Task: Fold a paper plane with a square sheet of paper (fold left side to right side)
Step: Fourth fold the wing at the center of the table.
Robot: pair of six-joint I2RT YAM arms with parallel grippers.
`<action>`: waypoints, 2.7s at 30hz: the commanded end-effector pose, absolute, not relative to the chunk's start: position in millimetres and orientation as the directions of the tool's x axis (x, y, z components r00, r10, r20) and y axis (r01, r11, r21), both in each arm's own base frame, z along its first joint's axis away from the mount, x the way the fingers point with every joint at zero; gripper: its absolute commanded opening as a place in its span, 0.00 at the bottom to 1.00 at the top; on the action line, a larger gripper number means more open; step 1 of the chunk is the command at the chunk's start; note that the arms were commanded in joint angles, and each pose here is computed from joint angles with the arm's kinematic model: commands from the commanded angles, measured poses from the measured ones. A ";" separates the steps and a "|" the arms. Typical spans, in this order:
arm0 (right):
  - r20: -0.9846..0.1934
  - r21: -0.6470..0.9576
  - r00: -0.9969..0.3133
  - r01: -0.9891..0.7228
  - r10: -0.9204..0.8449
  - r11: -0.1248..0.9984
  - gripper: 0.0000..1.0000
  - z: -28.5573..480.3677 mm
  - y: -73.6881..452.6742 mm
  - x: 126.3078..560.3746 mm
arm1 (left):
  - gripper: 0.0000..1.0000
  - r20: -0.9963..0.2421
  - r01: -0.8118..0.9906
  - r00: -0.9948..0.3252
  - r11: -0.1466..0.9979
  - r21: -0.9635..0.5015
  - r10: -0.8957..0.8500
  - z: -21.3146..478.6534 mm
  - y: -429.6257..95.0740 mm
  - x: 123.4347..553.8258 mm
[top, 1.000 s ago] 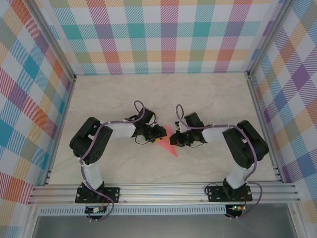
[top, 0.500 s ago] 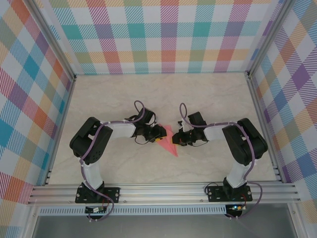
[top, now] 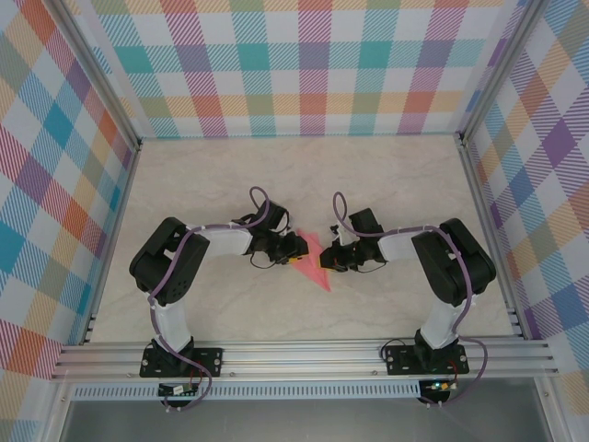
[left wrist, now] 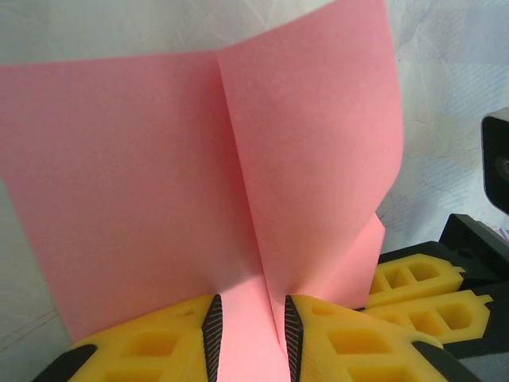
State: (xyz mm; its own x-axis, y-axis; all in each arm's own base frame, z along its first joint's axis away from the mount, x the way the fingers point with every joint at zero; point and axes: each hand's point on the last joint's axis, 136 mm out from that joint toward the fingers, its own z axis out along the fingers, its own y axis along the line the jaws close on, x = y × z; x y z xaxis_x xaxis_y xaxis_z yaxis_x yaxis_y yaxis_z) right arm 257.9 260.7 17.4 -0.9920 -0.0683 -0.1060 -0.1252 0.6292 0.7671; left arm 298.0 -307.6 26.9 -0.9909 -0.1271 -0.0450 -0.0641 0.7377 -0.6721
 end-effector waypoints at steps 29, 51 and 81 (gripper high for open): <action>-0.088 0.761 -0.993 -0.118 -0.080 0.638 0.10 10.3 256.8 256.6 | 0.37 -0.049 -0.028 -0.995 0.737 -0.676 -0.082 36.3 -328.0 290.0; -0.112 0.784 -0.990 -0.140 -0.085 0.605 0.15 25.2 263.5 261.7 | 0.35 0.032 -0.115 -0.993 0.830 -0.546 -0.117 2.1 -308.7 282.2; -0.171 0.781 -0.983 -0.173 -0.061 0.599 0.32 60.8 264.0 281.3 | 0.34 0.024 -0.107 -0.994 0.852 -0.513 -0.110 2.9 -302.8 281.3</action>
State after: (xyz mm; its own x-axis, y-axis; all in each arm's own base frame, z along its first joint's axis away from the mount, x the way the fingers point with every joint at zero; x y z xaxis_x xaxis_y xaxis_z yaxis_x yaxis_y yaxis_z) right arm 277.1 258.4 54.2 -0.9870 -0.0378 -0.1562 -0.1451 0.6268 0.7656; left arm 294.3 -318.0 25.3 -0.9941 -0.1070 -0.0157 -0.0759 0.7937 -0.6036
